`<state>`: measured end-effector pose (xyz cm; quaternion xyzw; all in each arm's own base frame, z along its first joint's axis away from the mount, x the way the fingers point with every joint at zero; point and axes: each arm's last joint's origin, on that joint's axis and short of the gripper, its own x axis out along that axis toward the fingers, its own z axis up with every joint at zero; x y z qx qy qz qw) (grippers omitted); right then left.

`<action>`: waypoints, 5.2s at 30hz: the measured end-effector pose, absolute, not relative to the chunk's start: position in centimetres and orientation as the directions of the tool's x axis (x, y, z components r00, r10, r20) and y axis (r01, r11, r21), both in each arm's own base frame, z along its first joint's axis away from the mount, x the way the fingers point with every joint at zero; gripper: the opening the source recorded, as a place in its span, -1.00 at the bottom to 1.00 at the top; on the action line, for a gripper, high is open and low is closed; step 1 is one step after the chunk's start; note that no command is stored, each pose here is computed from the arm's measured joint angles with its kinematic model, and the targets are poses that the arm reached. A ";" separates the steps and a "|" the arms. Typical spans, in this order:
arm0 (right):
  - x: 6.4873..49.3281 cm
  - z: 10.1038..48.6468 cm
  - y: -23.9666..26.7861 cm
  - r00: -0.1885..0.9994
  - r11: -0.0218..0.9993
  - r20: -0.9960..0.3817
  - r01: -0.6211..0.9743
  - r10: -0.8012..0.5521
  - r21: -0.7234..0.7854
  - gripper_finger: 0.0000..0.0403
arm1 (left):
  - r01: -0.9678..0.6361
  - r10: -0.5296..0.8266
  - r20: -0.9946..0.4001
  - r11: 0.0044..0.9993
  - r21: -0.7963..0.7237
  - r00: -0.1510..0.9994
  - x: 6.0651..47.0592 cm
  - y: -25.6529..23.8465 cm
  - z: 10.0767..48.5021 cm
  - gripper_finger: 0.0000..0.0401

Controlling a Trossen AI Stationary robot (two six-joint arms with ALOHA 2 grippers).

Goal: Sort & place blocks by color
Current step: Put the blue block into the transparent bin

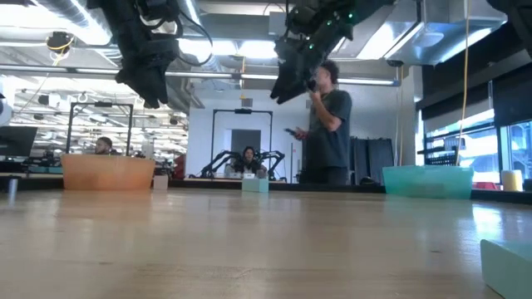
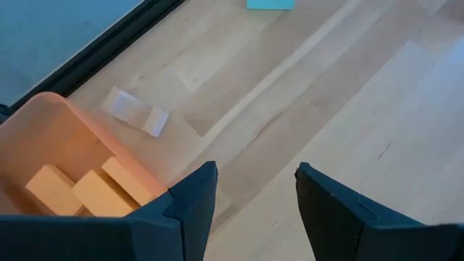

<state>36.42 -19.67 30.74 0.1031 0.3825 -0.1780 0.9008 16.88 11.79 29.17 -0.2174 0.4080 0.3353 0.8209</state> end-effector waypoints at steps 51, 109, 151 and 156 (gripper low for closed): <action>42.2 18.0 -21.8 0.503 0.801 -0.812 0.594 -0.296 0.076 0.03 | -0.728 0.397 -0.784 0.678 -0.099 0.477 17.2 12.0 29.5 -0.11; 42.4 14.1 -21.9 0.451 0.810 -0.869 0.577 -0.206 0.108 -0.17 | -0.724 0.397 -0.785 0.684 -0.093 0.476 17.2 12.0 29.5 -0.11; 42.9 22.2 -26.8 0.626 0.772 -0.771 0.545 -0.117 0.326 -0.27 | -0.726 0.400 -0.785 0.682 -0.090 0.473 17.2 12.0 29.4 -0.11; 43.1 22.4 -27.1 0.647 0.809 -0.752 0.507 -0.129 0.298 -0.41 | -0.727 0.403 -0.785 0.681 -0.087 0.471 17.2 12.0 29.5 -0.11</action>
